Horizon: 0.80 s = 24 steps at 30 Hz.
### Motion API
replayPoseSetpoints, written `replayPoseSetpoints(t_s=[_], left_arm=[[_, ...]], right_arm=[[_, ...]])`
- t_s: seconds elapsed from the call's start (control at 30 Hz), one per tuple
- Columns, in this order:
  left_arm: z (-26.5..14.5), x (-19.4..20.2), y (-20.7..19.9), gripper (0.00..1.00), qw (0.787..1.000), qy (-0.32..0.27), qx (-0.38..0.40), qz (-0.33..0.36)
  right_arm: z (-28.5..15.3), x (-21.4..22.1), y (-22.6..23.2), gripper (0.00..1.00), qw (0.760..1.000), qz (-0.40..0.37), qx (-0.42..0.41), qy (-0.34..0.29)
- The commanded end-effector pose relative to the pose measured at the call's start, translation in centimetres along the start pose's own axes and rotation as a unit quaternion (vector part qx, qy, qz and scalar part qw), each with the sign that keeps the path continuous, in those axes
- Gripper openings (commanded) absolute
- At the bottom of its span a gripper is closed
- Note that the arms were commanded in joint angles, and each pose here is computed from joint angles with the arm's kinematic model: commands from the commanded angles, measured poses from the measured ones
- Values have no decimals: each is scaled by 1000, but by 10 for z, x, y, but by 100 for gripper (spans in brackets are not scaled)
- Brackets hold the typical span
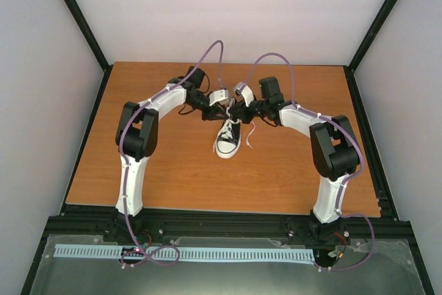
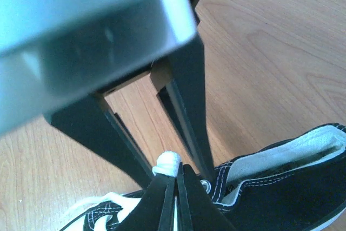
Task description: Tie the shoes
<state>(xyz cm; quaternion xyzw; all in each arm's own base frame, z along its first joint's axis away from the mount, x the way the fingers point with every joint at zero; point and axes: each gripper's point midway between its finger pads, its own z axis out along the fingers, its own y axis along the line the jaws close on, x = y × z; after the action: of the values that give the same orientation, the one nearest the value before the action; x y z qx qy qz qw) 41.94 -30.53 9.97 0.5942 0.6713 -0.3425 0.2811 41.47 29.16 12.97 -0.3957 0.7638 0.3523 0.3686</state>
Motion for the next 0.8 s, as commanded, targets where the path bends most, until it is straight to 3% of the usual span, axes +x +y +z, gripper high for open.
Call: replayPoseSetpoints(t_s=[0.0, 0.2, 0.37, 0.47, 0.53, 0.63, 0.77], left_arm=[[6, -13, -9, 28, 1000, -25, 15, 5], [8, -14, -11, 23, 999, -33, 28, -1], [9, -14, -12, 1, 999, -32, 36, -4], [8, -9, -12, 1, 999, -21, 32, 0], [9, -6, -13, 1, 999, -17, 30, -1], [9, -7, -12, 1, 999, -21, 26, -3], [8, -9, -6, 1, 1000, -18, 11, -2]], right_arm=[[-14, -29, 7, 3, 999, -32, 0, -39], [-12, -28, 7, 3, 999, -31, 0, -39], [-12, -27, 6, 3, 999, -29, 0, -38], [-13, -27, 7, 4, 999, -29, 1, -36], [-15, -27, 6, 13, 999, -27, 7, -33], [-23, -31, 4, 40, 999, -21, 31, -30], [-42, -22, -11, 50, 994, 39, 99, 3]])
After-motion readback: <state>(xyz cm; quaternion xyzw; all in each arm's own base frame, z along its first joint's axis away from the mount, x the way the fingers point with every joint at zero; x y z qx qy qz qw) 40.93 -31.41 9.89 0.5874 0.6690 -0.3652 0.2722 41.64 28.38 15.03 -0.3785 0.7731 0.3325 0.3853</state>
